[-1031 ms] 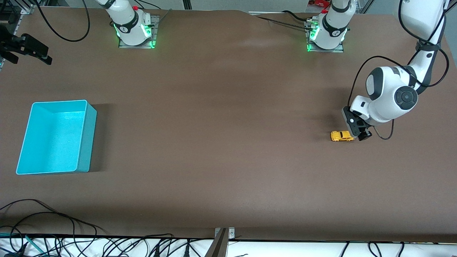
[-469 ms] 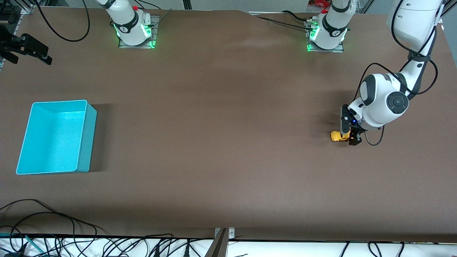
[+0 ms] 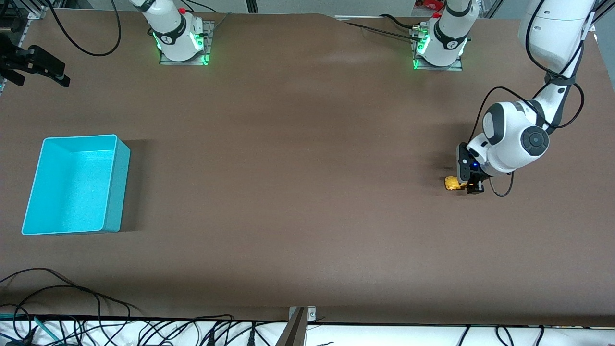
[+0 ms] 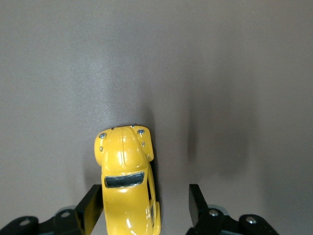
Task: Wind up and store yellow beetle car
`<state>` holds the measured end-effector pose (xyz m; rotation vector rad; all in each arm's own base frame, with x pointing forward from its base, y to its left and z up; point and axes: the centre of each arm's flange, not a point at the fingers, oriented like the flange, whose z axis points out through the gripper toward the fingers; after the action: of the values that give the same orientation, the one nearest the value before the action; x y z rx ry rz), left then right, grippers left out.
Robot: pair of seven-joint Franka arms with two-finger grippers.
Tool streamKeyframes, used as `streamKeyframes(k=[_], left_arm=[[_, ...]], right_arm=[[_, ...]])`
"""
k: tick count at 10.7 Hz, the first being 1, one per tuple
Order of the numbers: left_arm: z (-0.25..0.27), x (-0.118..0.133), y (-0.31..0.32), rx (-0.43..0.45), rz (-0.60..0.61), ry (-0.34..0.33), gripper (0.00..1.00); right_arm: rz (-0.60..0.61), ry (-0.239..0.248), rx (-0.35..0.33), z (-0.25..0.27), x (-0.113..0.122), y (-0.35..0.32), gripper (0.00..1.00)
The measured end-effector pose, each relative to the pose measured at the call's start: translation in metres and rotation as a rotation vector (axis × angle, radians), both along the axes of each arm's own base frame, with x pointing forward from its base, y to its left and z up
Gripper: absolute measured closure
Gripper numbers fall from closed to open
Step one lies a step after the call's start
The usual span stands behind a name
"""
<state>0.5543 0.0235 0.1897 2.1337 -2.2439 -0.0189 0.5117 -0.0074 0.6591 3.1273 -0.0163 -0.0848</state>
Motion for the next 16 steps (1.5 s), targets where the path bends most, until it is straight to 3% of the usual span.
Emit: streamKeyframes(k=[2,3,9,16], left_arm=[[0.005,0.005,0.0,0.001,-0.008,-0.016,0.54],[0.008,0.008,0.0,0.001,-0.013,-0.023,0.59],[0.006,0.008,0.01,0.001,-0.002,-0.021,0.59],[0.006,0.003,0.073,0.014,0.055,-0.023,0.59]], right_arm=[[0.0,0.0,0.0,0.0,0.0,0.0,0.0],[0.0,0.0,0.0,0.0,0.0,0.0,0.0],[0.001,0.0,0.0,0.0,0.0,0.0,0.0],[0.001,0.0,0.0,0.0,0.0,0.001,0.0]])
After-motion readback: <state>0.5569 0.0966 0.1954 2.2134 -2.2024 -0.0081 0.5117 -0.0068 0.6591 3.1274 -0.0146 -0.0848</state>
